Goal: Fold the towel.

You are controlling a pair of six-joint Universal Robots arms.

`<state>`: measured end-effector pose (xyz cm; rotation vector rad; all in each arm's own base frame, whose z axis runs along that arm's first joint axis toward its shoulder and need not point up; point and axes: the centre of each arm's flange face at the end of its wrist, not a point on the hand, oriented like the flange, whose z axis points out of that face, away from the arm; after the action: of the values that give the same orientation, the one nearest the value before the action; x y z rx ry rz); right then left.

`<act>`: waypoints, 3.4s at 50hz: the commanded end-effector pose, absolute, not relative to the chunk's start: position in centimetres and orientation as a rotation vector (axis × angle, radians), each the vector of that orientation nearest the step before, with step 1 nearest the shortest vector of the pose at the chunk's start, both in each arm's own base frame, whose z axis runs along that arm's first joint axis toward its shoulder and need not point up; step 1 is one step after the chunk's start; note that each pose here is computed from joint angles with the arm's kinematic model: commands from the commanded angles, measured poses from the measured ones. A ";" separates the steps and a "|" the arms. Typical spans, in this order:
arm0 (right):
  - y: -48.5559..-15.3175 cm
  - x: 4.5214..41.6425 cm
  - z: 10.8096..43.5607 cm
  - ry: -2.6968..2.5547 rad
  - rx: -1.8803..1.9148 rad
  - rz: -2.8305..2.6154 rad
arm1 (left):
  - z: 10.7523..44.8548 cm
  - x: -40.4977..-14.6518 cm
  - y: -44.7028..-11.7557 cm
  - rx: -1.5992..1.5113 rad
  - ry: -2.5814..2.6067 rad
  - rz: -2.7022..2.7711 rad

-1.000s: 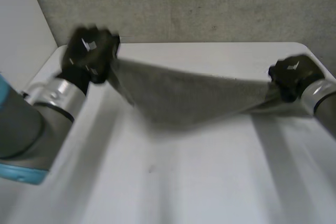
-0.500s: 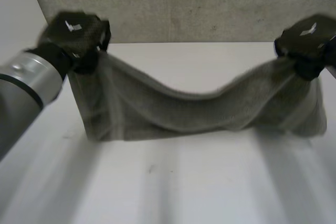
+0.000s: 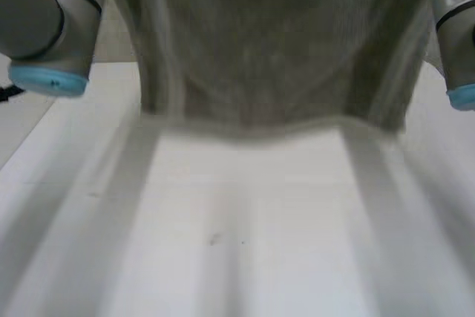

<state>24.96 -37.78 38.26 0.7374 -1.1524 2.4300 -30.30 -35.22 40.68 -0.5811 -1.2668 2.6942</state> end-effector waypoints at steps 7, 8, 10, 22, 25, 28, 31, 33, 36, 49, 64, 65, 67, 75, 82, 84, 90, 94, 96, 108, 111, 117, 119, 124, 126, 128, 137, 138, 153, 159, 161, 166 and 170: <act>-33.4 24.0 27.8 -1.800 1.104 2.026 | 31.6 -29.0 -33.3 -0.657 -1.710 2.389; -33.4 24.0 27.8 -1.801 1.105 2.025 | 31.6 -29.0 -33.3 -0.658 -1.711 2.389; -31.8 23.7 23.3 -2.021 1.215 1.819 | 26.9 -28.2 -32.4 -0.748 -1.886 2.277; -29.1 23.0 15.2 -2.334 1.363 1.551 | 17.9 -24.8 -29.3 -0.889 -2.179 2.085; -29.6 22.6 15.2 -2.387 1.286 1.594 | 18.1 -23.9 -29.1 -0.863 -2.181 2.116; -30.7 21.0 15.3 -2.480 1.115 1.633 | 18.4 -23.1 -28.9 -0.841 -2.187 2.140; -31.7 19.4 15.9 -2.563 0.940 1.658 | 18.7 -22.6 -28.6 -0.824 -2.192 2.151; -31.8 18.9 16.0 -2.597 0.881 1.663 | 18.9 -22.4 -28.4 -0.817 -2.188 2.159; -32.0 18.2 15.8 -2.628 0.839 1.669 | 19.3 -22.2 -28.1 -0.806 -2.183 2.171; -32.4 17.9 17.6 -2.537 0.931 1.759 | 18.6 -22.2 -27.1 -0.814 -2.202 2.130; -34.1 22.2 17.0 -2.197 1.512 1.775 | 18.3 -22.1 -27.0 -0.816 -2.213 2.118; -34.1 22.2 17.0 -2.197 1.512 1.775 | 18.3 -22.1 -27.0 -0.816 -2.213 2.118; -34.8 22.7 16.1 -2.237 1.544 1.740 | 18.3 -22.1 -27.0 -0.814 -2.215 2.119; -35.5 24.5 14.5 -2.254 1.626 1.733 | 18.3 -22.0 -27.1 -0.810 -2.219 2.121; -36.2 24.6 13.5 -2.262 1.622 1.717 | 18.2 -21.9 -27.1 -0.809 -2.222 2.119; -36.3 24.5 13.2 -2.267 1.619 1.706 | 18.2 -21.9 -27.1 -0.810 -2.220 2.119; -36.4 24.5 12.8 -2.273 1.617 1.696 | 18.2 -21.9 -27.1 -0.810 -2.220 2.119; -36.5 24.5 12.6 -2.278 1.612 1.686 | 18.2 -21.9 -27.2 -0.808 -2.213 2.128; -36.5 24.5 12.5 -2.278 1.614 1.685 | 18.2 -21.9 -27.2 -0.807 -2.210 2.132; -36.6 24.2 12.8 -2.259 1.590 1.677 | 18.3 -21.9 -27.3 -0.802 -2.202 2.143; -36.7 24.0 12.9 -2.257 1.565 1.666 | 18.3 -21.9 -27.3 -0.802 -2.202 2.144; -36.8 23.6 13.0 -2.261 1.536 1.648 | 18.3 -22.0 -27.2 -0.804 -2.201 2.143; -36.6 23.5 12.8 -2.268 1.539 1.640 | 18.3 -21.9 -27.2 -0.803 -2.202 2.144; -36.5 23.4 12.7 -2.275 1.539 1.632 | 18.3 -21.9 -27.2 -0.803 -2.202 2.144; -36.4 23.4 12.7 -2.275 1.539 1.632 | 18.3 -21.9 -27.2 -0.803 -2.202 2.144; -36.4 23.4 12.9 -2.273 1.539 1.634 | 18.3 -21.9 -27.2 -0.803 -2.202 2.144; -35.8 23.2 13.1 -2.282 1.539 1.619 | 18.2 -21.9 -27.2 -0.803 -2.204 2.142; -35.7 23.2 13.5 -2.284 1.529 1.629 | 18.2 -21.9 -27.2 -0.803 -2.208 2.139; -33.9 15.9 20.3 -2.352 1.154 1.701 | 20.2 -21.6 -25.6 -0.811 -2.180 2.167; -31.4 12.9 23.6 -2.351 1.041 1.726 | 22.8 -20.8 -23.1 -0.814 -2.179 2.174; -30.7 12.6 24.4 -2.354 1.030 1.733 | 23.2 -20.6 -22.4 -0.818 -2.191 2.159; -28.6 11.6 26.1 -2.396 0.990 1.725 | 23.8 -20.0 -20.1 -0.835 -2.233 2.105; -27.3 11.2 26.9 -2.430 0.980 1.722 | 23.9 -19.6 -18.7 -0.848 -2.263 2.062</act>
<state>11.81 -29.28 25.59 0.9995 -2.3816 1.7269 -20.21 -20.93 23.62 -0.8289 -2.2164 2.1263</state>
